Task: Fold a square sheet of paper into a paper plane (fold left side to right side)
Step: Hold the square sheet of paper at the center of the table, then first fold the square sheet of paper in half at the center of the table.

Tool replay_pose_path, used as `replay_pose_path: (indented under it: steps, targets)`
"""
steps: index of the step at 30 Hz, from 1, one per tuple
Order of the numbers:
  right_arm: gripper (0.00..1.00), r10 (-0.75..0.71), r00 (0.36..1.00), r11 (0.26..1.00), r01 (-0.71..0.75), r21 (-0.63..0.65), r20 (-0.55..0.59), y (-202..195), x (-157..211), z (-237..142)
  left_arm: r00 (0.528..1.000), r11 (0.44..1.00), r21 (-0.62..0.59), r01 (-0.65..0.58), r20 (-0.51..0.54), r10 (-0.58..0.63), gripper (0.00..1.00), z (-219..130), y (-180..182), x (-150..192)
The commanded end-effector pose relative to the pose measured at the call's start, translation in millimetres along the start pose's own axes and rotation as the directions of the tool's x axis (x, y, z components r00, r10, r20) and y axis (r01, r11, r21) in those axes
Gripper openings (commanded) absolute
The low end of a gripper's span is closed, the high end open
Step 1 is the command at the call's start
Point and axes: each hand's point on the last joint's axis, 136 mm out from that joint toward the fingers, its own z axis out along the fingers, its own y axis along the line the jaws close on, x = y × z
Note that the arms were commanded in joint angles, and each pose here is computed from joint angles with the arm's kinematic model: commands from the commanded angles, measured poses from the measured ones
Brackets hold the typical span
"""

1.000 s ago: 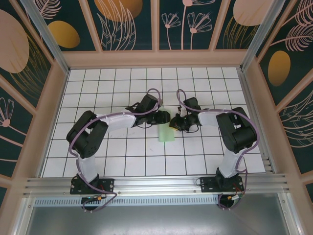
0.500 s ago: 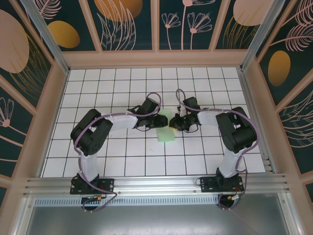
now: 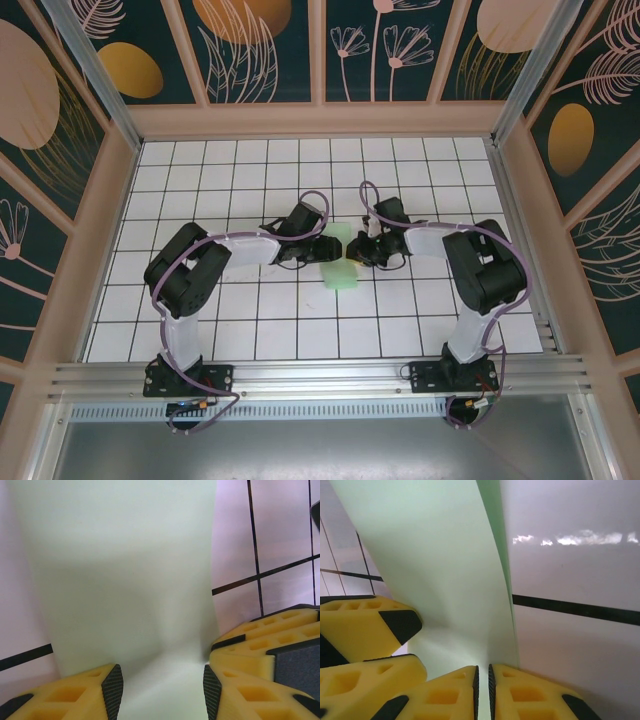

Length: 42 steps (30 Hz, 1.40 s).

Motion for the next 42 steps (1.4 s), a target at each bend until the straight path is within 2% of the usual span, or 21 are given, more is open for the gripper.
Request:
replay_pose_path:
  steps: [1,5,14,21,27,35,42]
  targets:
    - [0.18,-0.065,0.994,0.997,0.069,-0.041,0.086,30.3,-26.6,-25.5,0.997,0.998,-0.056,0.002,-0.075,-0.006,0.50,9.0,23.1,26.1]
    - [0.17,-0.046,0.992,0.997,0.054,-0.064,0.117,38.7,-47.5,-27.5,0.997,0.999,-0.055,0.001,-0.079,-0.005,0.50,11.6,23.2,27.5]
    - [0.11,-0.005,0.992,0.997,0.014,-0.077,0.124,41.9,-81.9,-1.6,0.996,0.998,-0.055,-0.005,-0.085,0.001,0.50,13.1,22.1,30.4]
    - [0.10,0.009,0.996,0.997,-0.002,-0.081,0.087,34.3,-75.7,16.6,0.996,0.999,-0.053,-0.012,-0.084,0.007,0.50,12.9,20.1,29.8]
    - [0.11,0.020,0.997,1.000,-0.018,-0.020,0.076,14.6,-73.9,28.9,0.996,0.998,-0.052,-0.030,-0.085,0.026,0.51,10.9,19.4,29.8]
    - [0.11,0.061,0.997,0.995,-0.065,0.077,0.053,-16.5,-65.6,43.0,0.988,0.992,0.025,-0.121,-0.093,0.123,0.56,0.6,6.4,35.3]
    - [0.11,0.089,0.995,0.992,-0.092,0.092,0.042,-26.8,-56.4,46.4,0.973,0.974,0.105,-0.203,-0.094,0.212,0.57,-9.4,-1.6,55.4]
